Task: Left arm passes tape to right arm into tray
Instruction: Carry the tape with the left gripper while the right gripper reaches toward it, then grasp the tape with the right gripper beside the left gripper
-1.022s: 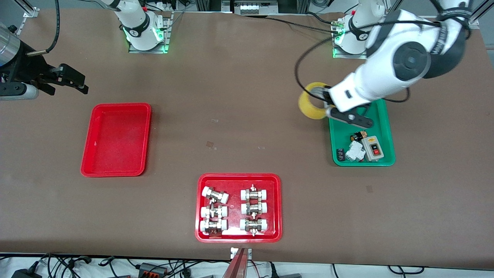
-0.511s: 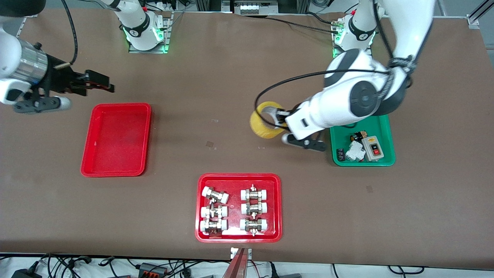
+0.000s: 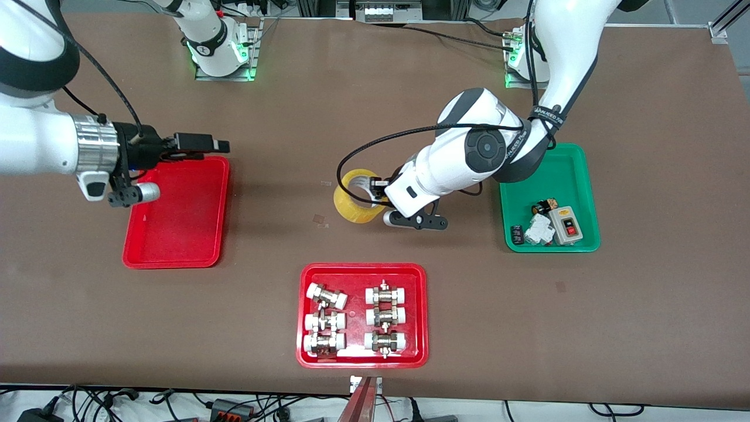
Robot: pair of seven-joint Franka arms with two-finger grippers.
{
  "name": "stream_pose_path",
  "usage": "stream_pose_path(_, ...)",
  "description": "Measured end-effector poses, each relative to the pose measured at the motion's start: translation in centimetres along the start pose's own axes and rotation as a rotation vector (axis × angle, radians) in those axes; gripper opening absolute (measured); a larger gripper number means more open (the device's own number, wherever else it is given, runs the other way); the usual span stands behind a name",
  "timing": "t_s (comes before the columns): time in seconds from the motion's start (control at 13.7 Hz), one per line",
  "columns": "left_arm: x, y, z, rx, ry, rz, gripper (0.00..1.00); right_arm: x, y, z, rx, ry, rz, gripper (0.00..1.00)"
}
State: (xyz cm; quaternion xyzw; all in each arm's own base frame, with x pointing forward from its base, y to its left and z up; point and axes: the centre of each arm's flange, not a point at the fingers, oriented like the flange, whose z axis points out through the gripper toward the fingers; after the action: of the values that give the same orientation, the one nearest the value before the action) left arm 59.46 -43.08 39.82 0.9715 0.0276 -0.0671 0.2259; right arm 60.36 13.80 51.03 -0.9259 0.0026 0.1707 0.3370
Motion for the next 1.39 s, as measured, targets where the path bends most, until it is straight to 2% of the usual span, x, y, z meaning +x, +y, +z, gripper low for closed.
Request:
stream_pose_path(0.22, 0.4, 1.0, 0.9, -0.024, 0.012, -0.057, 0.21, 2.1, -1.3, 2.5, 0.083, 0.031, -0.067, 1.00)
stream_pose_path(0.51, 0.1, 1.9, 1.7, -0.031, 0.006, -0.134, 0.21, 5.4, -3.0, 8.5, 0.140, 0.072, -0.163, 1.00)
stream_pose_path(0.8, 0.1, 2.0, 1.6, -0.034, 0.009, -0.180, 0.21, 7.6, -3.7, 14.1, 0.133, 0.088, -0.212, 1.00)
stream_pose_path(1.39, 0.2, 2.0, 1.5, -0.035, 0.010, -0.181, 0.21, 8.7, -5.3, 19.6, 0.101, 0.131, -0.224, 1.00)
